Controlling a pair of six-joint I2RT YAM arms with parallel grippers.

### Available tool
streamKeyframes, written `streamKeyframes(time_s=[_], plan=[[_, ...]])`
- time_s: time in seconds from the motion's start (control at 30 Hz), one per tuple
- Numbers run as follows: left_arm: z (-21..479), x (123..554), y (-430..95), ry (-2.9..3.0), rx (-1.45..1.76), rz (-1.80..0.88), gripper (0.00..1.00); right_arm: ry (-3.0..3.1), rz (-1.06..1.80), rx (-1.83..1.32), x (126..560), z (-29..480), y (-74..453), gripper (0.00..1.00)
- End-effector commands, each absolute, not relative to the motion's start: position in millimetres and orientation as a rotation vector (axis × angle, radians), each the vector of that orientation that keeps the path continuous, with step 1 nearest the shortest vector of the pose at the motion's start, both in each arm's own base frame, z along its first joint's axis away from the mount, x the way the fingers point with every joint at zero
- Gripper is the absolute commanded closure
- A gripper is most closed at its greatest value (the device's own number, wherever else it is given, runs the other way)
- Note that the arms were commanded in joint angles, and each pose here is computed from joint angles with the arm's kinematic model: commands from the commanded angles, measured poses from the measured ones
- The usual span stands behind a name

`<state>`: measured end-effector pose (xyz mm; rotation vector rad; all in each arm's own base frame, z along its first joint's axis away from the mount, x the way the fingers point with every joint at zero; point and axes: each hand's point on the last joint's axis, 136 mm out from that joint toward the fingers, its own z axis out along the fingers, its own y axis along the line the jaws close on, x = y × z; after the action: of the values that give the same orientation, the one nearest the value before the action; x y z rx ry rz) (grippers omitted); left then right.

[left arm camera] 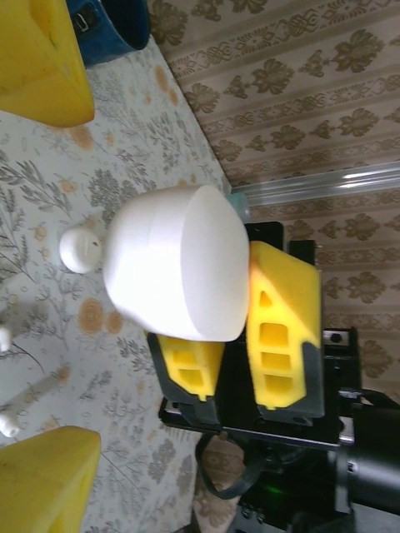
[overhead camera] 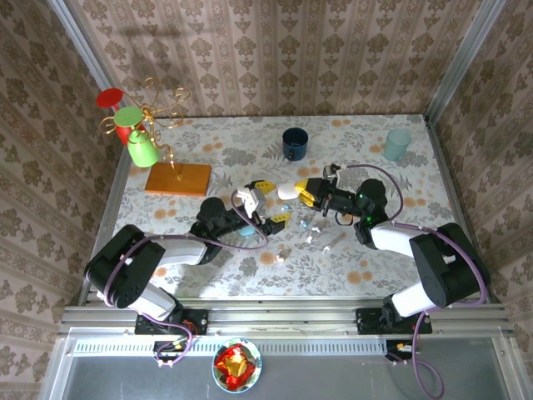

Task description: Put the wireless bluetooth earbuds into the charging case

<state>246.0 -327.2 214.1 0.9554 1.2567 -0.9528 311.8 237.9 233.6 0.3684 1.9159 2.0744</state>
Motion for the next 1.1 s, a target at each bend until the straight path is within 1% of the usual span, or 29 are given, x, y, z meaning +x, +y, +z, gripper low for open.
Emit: streamKeyframes(time_s=[0.0, 0.1, 0.27, 0.47, 0.63, 1.0, 1.07], plan=[[234, 240, -327, 1.183, 0.938, -1.008, 0.10, 1.865, 2.152, 0.310, 306, 263, 238, 0.86], [239, 239, -328, 1.164, 0.951, -1.025, 0.22, 1.855, 2.159, 0.283, 304, 267, 239, 0.87], [246, 242, -333, 1.149, 0.957, -1.057, 0.33, 1.842, 2.154, 0.270, 303, 270, 238, 0.89], [253, 241, -337, 1.126, 0.975, -1.091, 0.37, 1.841, 2.147, 0.257, 302, 271, 238, 0.89], [254, 241, -340, 1.122, 0.984, -1.113, 0.44, 1.836, 2.149, 0.254, 304, 271, 238, 0.89], [258, 243, -343, 1.104, 1.001, -1.121, 0.52, 1.849, 2.132, 0.253, 304, 272, 238, 0.89], [256, 243, -342, 1.108, 1.005, -1.123, 0.55, 1.850, 2.131, 0.255, 304, 272, 238, 0.89]])
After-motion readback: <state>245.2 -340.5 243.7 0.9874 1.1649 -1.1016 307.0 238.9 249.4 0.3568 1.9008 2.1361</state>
